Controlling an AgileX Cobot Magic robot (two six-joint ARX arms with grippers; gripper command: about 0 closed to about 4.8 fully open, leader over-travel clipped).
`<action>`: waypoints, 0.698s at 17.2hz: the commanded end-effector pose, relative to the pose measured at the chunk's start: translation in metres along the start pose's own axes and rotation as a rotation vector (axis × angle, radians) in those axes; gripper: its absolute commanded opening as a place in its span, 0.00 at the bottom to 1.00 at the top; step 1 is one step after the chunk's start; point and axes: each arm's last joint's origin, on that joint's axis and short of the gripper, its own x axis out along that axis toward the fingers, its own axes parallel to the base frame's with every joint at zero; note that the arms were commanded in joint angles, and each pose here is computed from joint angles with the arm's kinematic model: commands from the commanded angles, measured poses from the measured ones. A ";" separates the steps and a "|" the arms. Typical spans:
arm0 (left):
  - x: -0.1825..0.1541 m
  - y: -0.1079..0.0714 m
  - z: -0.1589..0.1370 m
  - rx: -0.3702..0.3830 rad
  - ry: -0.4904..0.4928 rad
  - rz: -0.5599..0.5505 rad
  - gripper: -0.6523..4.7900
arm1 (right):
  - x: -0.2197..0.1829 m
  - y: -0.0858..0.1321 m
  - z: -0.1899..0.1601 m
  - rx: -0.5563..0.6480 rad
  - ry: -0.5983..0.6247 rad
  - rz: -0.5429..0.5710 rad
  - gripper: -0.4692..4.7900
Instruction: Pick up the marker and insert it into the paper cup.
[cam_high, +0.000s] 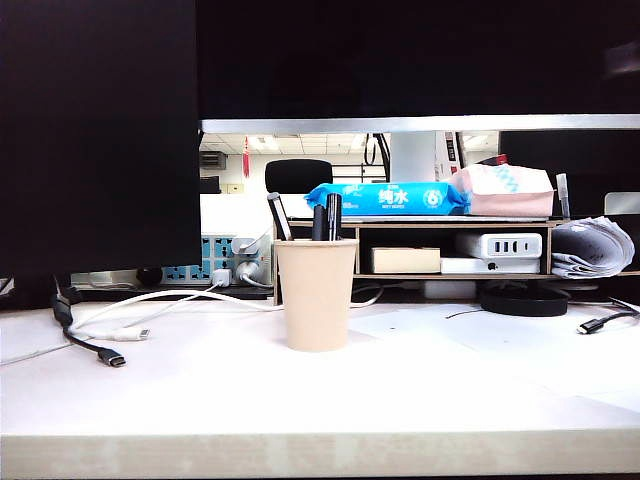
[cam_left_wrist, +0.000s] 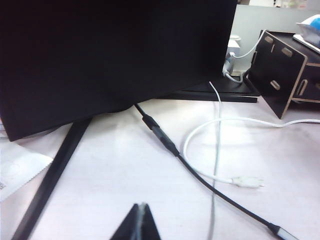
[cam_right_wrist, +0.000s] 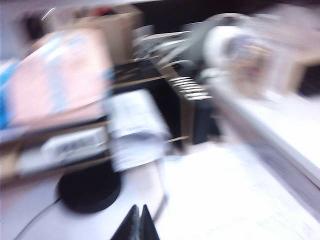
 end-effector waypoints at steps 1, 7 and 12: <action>0.000 0.000 0.002 0.005 -0.014 -0.003 0.11 | -0.015 -0.027 -0.002 0.145 -0.117 -0.025 0.08; 0.000 0.000 0.002 0.005 -0.014 -0.002 0.11 | -0.031 -0.064 -0.039 0.105 -0.037 0.030 0.08; 0.000 0.000 0.002 0.005 -0.014 -0.002 0.11 | -0.041 -0.075 -0.063 -0.024 0.016 0.028 0.08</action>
